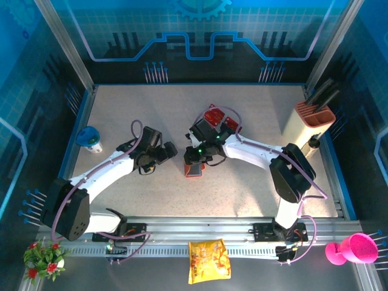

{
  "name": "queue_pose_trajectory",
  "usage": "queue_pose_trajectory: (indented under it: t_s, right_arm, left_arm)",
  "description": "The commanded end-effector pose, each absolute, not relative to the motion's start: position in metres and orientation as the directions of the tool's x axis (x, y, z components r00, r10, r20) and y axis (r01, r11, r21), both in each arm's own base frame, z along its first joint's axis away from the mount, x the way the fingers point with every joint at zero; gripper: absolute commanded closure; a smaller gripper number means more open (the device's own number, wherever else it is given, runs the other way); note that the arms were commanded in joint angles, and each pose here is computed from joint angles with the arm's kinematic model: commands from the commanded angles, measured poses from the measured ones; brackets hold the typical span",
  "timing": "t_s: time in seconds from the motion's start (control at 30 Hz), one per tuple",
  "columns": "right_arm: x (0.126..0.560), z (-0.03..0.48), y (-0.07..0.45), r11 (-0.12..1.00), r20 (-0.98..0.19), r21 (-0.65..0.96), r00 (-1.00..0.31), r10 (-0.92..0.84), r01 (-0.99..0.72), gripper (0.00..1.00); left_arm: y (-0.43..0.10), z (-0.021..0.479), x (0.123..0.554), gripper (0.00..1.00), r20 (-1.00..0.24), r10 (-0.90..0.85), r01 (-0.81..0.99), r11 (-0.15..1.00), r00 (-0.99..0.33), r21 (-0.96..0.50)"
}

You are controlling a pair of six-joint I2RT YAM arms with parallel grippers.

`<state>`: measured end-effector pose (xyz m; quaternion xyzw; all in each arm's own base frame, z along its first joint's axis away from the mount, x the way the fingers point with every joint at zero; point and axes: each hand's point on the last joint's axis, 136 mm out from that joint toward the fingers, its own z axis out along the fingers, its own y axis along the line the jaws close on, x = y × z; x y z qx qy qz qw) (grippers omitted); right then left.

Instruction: Put the credit cards into the card holder

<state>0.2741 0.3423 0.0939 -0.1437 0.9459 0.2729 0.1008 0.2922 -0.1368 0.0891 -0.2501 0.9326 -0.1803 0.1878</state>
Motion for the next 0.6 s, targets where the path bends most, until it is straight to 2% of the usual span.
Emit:
queue_pose_trajectory:
  t_s: [0.0,0.33,0.57]
  right_arm:
    - [0.271,0.078,0.328,0.829,-0.235,0.482,-0.953,-0.190,-0.284,0.85]
    - [0.261,0.036,0.303,0.865,-0.184,0.446,-0.969,-0.163,-0.230,0.86]
    - [0.257,0.026,0.298,0.871,-0.166,0.440,-0.973,-0.160,-0.218,0.87]
  left_arm:
    - [-0.132,0.080,0.288,0.01,-0.259,-0.496,-0.380,0.839,-0.829,-0.389]
    - [-0.156,0.076,0.297,0.01,-0.233,-0.370,-0.253,0.875,-0.900,-0.412]
    - [-0.170,0.072,0.302,0.01,-0.225,-0.285,-0.181,0.902,-0.932,-0.393]
